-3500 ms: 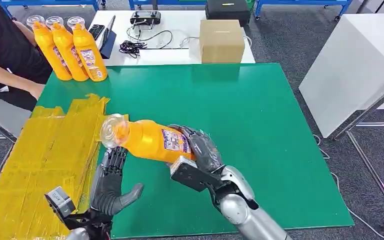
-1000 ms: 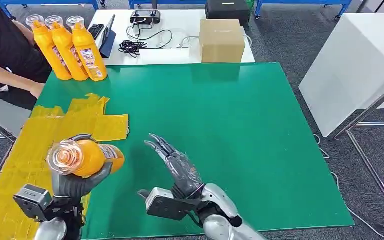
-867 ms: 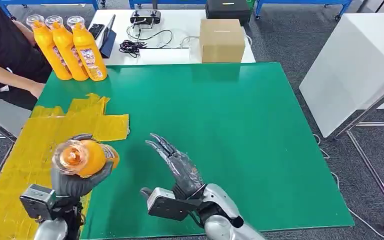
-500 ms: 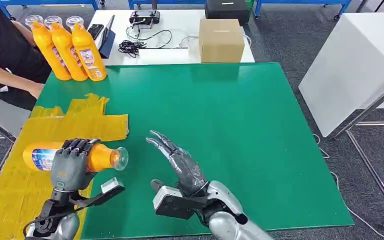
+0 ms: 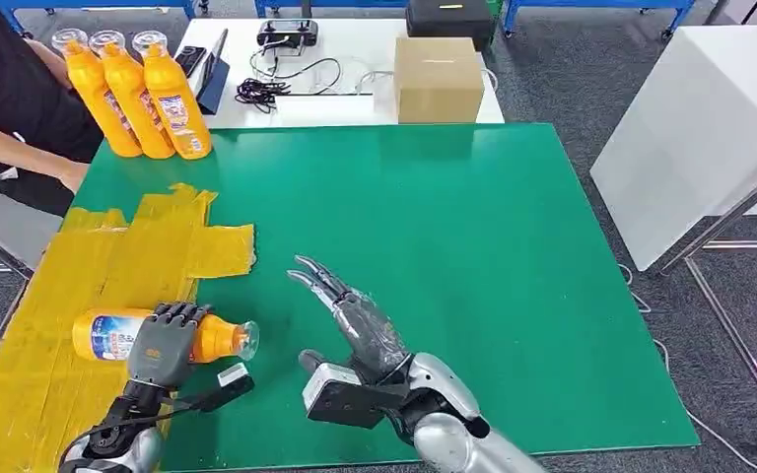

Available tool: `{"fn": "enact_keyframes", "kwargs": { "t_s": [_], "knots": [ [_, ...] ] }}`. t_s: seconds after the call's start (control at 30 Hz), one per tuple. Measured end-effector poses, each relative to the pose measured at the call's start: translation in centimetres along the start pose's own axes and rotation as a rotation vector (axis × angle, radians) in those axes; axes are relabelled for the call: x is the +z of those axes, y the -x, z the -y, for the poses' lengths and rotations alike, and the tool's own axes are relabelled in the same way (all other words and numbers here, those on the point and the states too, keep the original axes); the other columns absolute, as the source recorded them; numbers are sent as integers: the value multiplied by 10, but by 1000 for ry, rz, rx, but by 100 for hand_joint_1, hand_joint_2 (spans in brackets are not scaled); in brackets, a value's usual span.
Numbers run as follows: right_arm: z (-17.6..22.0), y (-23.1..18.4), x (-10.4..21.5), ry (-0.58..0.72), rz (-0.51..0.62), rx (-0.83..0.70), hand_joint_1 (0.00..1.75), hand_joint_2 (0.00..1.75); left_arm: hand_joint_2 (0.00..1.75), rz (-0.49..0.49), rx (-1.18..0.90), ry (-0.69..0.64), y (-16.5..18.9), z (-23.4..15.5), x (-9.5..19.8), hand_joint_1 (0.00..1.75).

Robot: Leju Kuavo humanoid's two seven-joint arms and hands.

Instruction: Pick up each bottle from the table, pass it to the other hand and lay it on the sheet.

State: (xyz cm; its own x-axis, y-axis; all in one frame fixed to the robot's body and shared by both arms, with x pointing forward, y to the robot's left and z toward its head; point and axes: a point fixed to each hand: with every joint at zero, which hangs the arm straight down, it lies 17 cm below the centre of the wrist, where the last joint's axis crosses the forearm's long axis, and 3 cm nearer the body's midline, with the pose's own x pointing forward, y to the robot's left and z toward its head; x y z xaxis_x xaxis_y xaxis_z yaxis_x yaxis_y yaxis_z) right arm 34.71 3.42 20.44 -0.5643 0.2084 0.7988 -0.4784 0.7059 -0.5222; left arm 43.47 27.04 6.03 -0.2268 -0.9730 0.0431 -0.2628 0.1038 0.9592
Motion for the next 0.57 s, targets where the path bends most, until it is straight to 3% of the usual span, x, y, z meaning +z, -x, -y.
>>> {"fn": "enact_keyframes", "kwargs": {
  "t_s": [0.27,0.4,0.57],
  "knots": [
    [-5,0,1,-18,-4,-2,0,0,0,-55,-51,21,15,6,-6,0],
    [-6,2,3,-22,-7,0,0,0,0,-26,-50,-1,9,-1,-2,0],
    [-7,8,8,-20,-28,1,0,0,0,66,-6,-184,-22,-63,-10,0]
  ]
}}
